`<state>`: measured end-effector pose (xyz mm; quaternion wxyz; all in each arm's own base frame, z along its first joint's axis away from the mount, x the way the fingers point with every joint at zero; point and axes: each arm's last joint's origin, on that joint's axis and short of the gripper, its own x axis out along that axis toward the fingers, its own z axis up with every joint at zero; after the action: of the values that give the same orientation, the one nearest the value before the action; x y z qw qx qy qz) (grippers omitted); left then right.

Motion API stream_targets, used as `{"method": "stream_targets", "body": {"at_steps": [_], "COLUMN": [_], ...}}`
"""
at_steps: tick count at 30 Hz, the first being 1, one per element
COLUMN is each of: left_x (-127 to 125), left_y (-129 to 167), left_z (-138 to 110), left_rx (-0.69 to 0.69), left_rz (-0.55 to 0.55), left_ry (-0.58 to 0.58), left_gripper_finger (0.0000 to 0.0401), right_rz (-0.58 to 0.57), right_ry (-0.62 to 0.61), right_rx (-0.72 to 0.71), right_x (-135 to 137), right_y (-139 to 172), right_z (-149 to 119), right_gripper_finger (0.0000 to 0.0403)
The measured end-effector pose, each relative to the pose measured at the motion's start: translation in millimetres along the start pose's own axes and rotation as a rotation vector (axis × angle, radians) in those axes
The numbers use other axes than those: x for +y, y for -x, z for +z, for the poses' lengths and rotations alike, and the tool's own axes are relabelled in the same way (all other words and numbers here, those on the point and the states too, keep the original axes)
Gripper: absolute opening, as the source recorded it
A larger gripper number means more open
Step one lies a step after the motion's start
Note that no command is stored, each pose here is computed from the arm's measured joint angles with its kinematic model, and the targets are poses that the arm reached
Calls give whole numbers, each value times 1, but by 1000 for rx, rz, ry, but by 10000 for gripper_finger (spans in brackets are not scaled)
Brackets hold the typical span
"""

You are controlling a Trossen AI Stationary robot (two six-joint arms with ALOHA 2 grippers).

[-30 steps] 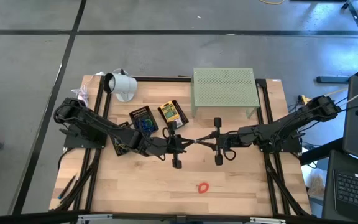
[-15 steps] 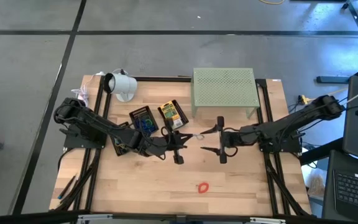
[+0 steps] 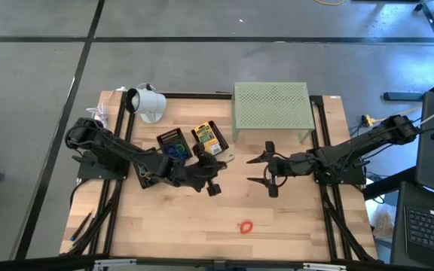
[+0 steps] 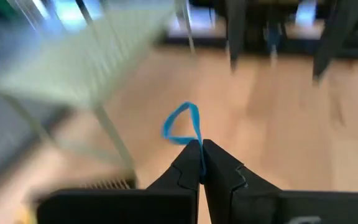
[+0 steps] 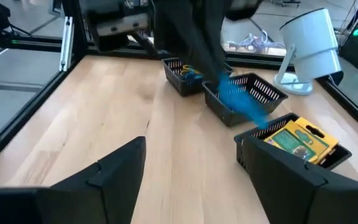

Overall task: Pick & Place Office Desk Supplies
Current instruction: Put the blue rubber band into the left black basket

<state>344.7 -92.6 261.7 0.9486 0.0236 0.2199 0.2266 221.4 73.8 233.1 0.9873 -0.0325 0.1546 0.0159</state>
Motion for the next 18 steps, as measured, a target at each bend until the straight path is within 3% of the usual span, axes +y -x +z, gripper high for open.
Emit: {"method": "stream_targets", "body": {"at_steps": [3,7,11,18], "left_x": [5,18,35,53], "left_y": [-2,10,32,71], "left_z": [-15,-33,-44,-60], "left_rx": [173,434,672,976], "left_rz": [-57,-53,36,254], "left_ry": [108,224,326,380], "left_gripper_finger": [3,3,3,3], "right_rz": [-1,-1,21,262], "right_ry": [3,0,-61,-200], "right_rx": [12,24,67,211], "right_x": [0,0,0,8], "right_y": [0,0,0,3], "right_z": [-1,-2,-7,-17], "right_gripper_finger": [267,264,263,263]}}
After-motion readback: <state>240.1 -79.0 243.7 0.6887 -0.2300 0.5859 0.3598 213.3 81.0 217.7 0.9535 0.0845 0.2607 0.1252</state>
